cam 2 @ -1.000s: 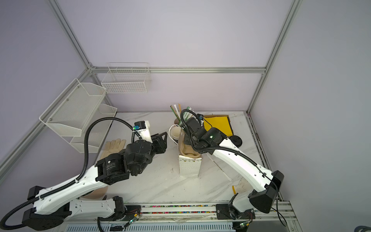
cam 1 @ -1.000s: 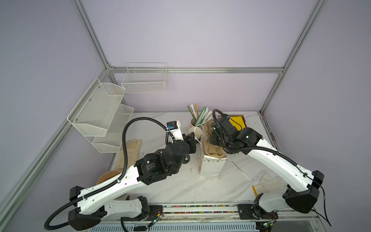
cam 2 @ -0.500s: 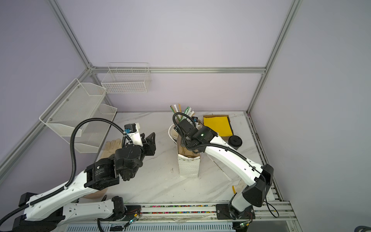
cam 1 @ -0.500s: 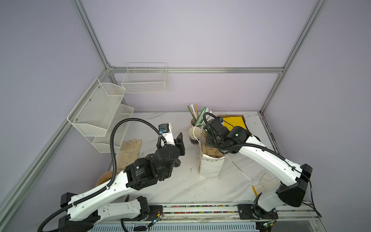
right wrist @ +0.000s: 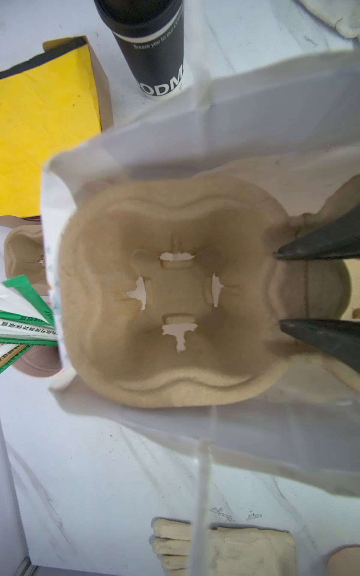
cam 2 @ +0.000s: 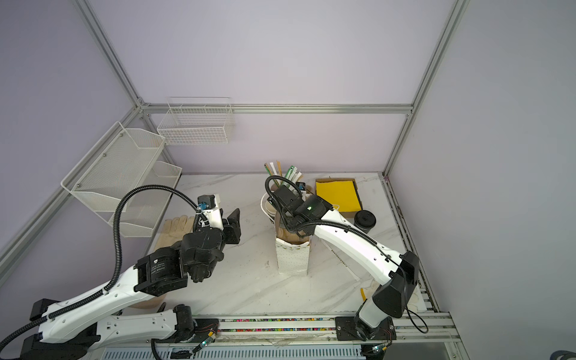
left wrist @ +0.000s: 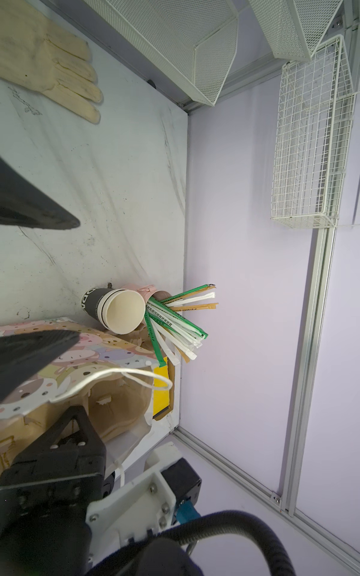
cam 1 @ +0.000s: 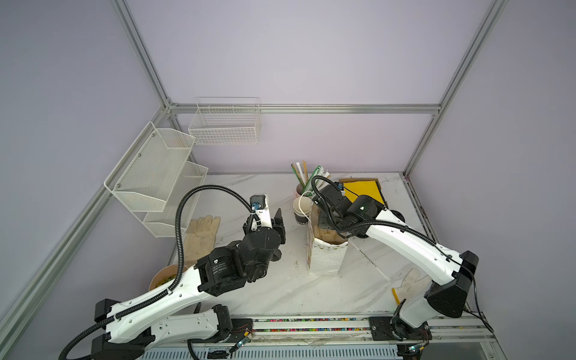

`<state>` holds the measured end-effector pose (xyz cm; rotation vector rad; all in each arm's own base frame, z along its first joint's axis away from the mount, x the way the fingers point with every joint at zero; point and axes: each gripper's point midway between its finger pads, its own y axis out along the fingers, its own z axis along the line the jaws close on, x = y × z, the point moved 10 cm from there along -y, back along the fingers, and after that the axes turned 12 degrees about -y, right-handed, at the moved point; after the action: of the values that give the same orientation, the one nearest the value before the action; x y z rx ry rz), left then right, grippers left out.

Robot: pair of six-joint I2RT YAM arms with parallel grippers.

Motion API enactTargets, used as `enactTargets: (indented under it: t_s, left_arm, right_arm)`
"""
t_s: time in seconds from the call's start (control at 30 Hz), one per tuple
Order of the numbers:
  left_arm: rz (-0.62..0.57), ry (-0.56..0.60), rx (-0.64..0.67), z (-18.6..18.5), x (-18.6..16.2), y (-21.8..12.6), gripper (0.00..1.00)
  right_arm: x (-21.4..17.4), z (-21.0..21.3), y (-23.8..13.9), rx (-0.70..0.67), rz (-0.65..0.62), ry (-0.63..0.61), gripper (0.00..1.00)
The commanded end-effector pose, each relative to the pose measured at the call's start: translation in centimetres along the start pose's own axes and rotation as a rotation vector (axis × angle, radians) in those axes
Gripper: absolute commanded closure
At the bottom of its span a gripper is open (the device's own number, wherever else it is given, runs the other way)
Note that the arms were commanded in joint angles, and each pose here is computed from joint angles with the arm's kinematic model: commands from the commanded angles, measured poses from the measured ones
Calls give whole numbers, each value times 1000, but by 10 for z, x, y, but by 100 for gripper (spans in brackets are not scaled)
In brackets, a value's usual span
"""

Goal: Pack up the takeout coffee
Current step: 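Lower the carrier into the bag with right gripper while left holds bag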

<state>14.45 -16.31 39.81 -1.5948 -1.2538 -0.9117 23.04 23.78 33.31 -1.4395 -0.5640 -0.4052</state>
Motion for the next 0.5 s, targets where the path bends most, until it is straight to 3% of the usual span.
enactTargets:
  t_s: [0.0, 0.47]
  left_arm:
    - [-16, 26, 26, 3, -6, 3, 49]
    - [-31, 35, 50, 11, -8, 1, 48]
  right_arm:
    - [-9, -6, -7, -7, 50, 4, 75]
    - [-11, -4, 1, -26, 85, -6, 75]
